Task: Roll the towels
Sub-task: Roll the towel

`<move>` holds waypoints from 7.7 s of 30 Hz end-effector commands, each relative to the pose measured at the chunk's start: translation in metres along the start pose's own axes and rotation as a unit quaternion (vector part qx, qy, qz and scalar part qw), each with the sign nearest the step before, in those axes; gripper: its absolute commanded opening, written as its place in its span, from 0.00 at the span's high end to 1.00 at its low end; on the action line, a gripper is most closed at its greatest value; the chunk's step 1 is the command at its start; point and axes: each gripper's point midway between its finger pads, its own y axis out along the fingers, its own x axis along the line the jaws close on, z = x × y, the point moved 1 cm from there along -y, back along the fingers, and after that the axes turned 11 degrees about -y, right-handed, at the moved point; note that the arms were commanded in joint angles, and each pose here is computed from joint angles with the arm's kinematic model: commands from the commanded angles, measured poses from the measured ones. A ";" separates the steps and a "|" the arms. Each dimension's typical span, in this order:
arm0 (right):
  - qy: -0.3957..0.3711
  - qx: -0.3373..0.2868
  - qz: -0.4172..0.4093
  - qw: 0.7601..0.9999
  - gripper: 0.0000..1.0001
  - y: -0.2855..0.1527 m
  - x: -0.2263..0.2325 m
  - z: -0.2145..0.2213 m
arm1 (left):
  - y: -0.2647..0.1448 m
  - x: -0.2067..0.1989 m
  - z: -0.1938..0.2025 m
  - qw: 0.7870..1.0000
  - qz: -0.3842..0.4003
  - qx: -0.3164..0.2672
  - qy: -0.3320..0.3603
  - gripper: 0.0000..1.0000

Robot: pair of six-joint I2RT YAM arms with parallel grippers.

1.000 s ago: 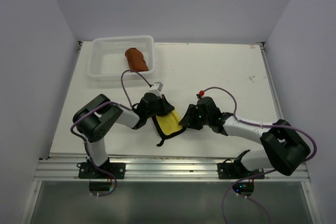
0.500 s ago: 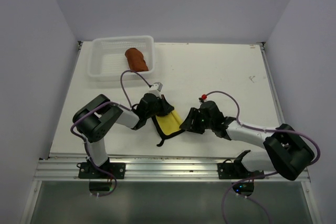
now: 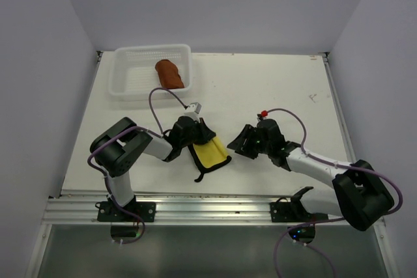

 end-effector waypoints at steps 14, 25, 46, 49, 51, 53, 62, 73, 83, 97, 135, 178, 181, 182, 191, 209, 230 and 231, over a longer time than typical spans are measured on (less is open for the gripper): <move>0.021 0.047 -0.021 0.998 0.58 0.025 -0.001 0.014 | -0.006 0.019 0.003 0.999 -0.034 -0.001 0.005 1.00; 0.018 0.066 -0.027 0.997 0.60 0.024 -0.004 0.026 | -0.005 0.023 0.003 0.999 -0.042 -0.004 0.004 1.00; 0.011 0.102 -0.019 0.995 0.64 0.028 -0.009 0.052 | -0.007 0.032 0.001 0.998 -0.063 -0.015 0.006 1.00; 0.007 0.106 -0.013 0.994 0.69 0.030 -0.011 0.057 | -0.007 0.032 0.001 0.998 -0.065 -0.015 0.005 1.00; 0.004 0.109 -0.009 0.994 0.73 0.031 -0.013 0.061 | -0.007 0.033 0.001 0.998 -0.066 -0.015 0.006 1.00; 0.000 0.113 -0.009 0.994 0.76 0.031 -0.013 0.065 | -0.008 0.034 0.001 0.998 -0.067 -0.015 0.004 1.00; -0.043 0.092 0.030 0.994 1.00 0.033 -0.020 0.062 | -0.012 0.036 -0.001 0.997 -0.081 -0.016 0.005 1.00; -0.156 0.004 0.081 0.984 1.00 0.015 -0.012 0.029 | -0.023 0.023 -0.022 0.994 -0.097 -0.034 0.023 0.75; -0.239 -0.021 0.105 0.965 1.00 0.009 -0.008 0.029 | -0.028 -0.006 -0.049 0.994 -0.090 -0.047 0.043 0.57; -0.354 -0.113 0.170 0.913 1.00 -0.005 0.013 0.030 | -0.046 -0.062 -0.067 0.995 -0.097 0.025 0.027 0.55; -0.387 -0.109 0.187 0.896 1.00 0.015 0.019 0.061 | -0.033 -0.040 -0.001 0.972 -0.171 0.148 0.064 0.50; -0.537 -0.139 0.242 0.796 1.00 0.000 0.046 0.078 | -0.014 0.004 0.025 0.957 -0.243 0.127 0.095 1.00; -0.573 -0.131 0.244 0.771 1.00 0.001 0.050 0.083 | -0.014 -0.007 0.016 0.971 -0.204 0.094 0.078 1.00; -0.583 -0.127 0.246 0.764 1.00 0.002 0.050 0.085 | -0.011 -0.014 0.010 0.977 -0.186 0.075 0.071 1.00; -0.668 -0.092 0.252 0.694 1.00 0.008 0.066 0.101 | -0.020 -0.047 -0.022 0.996 -0.077 -0.008 0.043 1.00; -0.811 0.032 0.228 0.537 1.00 0.024 0.069 0.132 | -0.041 -0.059 -0.012 0.995 0.062 -0.010 0.078 1.00; -0.842 0.120 0.191 0.490 1.00 0.036 0.051 0.159 | -0.039 0.014 0.021 0.996 -0.013 0.027 0.088 1.00; -0.838 0.115 0.192 0.498 1.00 0.036 0.052 0.158 | -0.038 0.014 0.021 0.996 -0.011 0.027 0.086 1.00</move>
